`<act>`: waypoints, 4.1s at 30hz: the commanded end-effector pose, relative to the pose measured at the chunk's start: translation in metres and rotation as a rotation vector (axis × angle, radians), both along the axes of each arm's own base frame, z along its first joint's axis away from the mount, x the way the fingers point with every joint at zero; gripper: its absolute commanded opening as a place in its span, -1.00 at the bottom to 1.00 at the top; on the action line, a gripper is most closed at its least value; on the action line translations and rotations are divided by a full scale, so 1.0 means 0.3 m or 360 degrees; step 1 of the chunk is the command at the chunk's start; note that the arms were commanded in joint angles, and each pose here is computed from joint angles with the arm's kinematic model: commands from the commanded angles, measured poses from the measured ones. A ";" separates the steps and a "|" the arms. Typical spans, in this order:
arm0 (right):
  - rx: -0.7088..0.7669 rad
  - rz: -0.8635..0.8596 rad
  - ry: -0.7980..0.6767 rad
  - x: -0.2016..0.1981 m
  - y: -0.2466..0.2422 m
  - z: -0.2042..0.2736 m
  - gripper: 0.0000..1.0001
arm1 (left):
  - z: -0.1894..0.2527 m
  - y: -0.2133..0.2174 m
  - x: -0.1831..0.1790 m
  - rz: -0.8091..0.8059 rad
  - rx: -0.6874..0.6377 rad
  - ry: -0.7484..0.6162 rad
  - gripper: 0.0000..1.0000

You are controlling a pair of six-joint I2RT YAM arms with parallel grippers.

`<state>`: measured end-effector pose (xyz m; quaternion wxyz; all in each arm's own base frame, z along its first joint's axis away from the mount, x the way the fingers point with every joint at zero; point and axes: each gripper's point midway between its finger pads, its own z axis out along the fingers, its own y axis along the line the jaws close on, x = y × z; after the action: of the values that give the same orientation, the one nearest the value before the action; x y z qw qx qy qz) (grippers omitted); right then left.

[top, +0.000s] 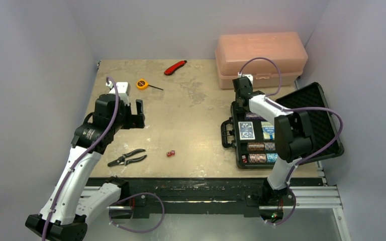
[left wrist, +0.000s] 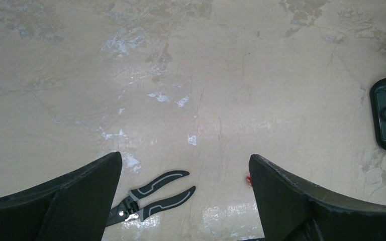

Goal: Pack up texas hold em set

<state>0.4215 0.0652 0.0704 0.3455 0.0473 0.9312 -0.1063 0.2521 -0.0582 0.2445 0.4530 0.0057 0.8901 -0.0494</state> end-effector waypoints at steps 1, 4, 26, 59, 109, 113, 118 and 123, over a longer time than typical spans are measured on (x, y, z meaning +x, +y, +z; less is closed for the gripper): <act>-0.0154 -0.0143 -0.0060 0.024 -0.076 0.050 -0.90 | 0.023 -0.012 0.012 -0.0015 -0.0024 -0.0051 0.95; -0.0200 -0.0176 -0.0064 0.023 -0.095 0.053 -0.90 | 0.023 -0.012 0.012 -0.0015 -0.0023 -0.0051 0.95; 0.0004 0.0173 -0.0253 -0.007 0.103 0.293 -0.07 | 0.026 -0.006 0.010 -0.0006 -0.0017 -0.0058 0.96; 0.0535 0.2269 -0.0335 -0.655 0.978 0.277 0.59 | 0.038 0.015 0.003 0.0042 0.0000 -0.0085 0.96; 0.0366 0.2898 -0.0391 -0.694 1.188 -0.024 -0.06 | 0.040 0.009 0.005 0.0021 -0.0004 -0.0090 0.96; 0.0365 0.2903 -0.0353 -0.697 1.187 -0.040 -0.12 | 0.039 0.007 0.005 0.0018 -0.0006 -0.0089 0.95; 0.0363 0.2905 -0.0329 -0.700 1.182 -0.052 -0.13 | 0.042 0.007 0.004 0.0017 -0.0007 -0.0093 0.95; 0.0353 0.2898 -0.0308 -0.697 1.181 -0.068 -0.14 | 0.041 0.008 0.004 0.0018 -0.0005 -0.0093 0.96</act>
<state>0.2103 0.4084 0.0374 0.3528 -0.6561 0.5991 0.2934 0.2512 -0.0533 0.2482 0.4615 -0.0007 0.8862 -0.0401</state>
